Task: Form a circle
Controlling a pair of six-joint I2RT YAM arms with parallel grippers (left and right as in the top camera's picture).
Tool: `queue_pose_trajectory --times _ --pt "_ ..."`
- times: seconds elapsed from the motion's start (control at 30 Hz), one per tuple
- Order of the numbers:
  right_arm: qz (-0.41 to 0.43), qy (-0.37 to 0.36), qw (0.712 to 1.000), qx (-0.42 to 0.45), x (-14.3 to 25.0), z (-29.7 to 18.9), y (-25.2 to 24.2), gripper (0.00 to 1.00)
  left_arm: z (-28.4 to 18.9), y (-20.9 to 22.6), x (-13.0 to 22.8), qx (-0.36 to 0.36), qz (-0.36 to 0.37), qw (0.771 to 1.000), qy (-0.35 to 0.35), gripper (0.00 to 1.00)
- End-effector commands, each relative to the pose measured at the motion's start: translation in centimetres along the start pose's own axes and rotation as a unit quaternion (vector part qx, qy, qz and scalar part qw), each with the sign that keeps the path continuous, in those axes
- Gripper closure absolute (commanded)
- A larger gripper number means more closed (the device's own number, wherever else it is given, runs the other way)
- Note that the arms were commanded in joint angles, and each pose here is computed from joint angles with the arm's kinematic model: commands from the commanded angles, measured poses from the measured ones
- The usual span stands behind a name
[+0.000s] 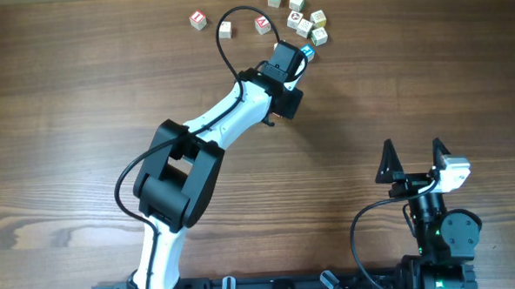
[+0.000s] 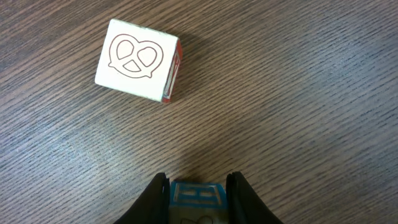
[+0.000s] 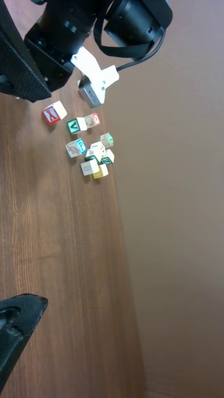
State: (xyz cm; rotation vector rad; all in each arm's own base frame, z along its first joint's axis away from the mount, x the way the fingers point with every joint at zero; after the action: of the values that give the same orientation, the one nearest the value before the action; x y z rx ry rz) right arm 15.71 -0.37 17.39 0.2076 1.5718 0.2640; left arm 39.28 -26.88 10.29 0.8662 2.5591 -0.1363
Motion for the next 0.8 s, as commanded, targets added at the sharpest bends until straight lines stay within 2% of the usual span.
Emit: queue_pose_trajectory --times 0.0,0.2,0.77 --pt "-0.010 -0.007 1.000 0.002 -0.18 -0.05 0.00 0.00 0.69 -0.19 1.04 0.009 0.025 0.999 0.025 0.80" --pt "-0.010 -0.007 1.000 0.002 -0.18 -0.05 0.00 0.00 0.65 -0.06 1.50 0.002 0.052 0.998 0.040 0.80" --pt "-0.010 -0.007 1.000 0.002 -0.18 -0.05 0.00 0.00 0.60 0.64 1.67 -0.040 0.055 0.996 0.049 0.81"
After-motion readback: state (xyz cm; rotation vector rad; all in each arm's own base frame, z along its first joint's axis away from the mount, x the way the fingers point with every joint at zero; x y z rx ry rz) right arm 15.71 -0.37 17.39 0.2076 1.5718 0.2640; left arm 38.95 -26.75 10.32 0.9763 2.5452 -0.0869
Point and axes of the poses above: each gripper's point midway between its finger pads, its own z axis out along the fingers, its own y axis along the line the jaws close on, x = y × z, the point moved 9 cm from there along -z, back along the fingers, and after that the axes turned 7 degrees about z, right-handed, at the moved point
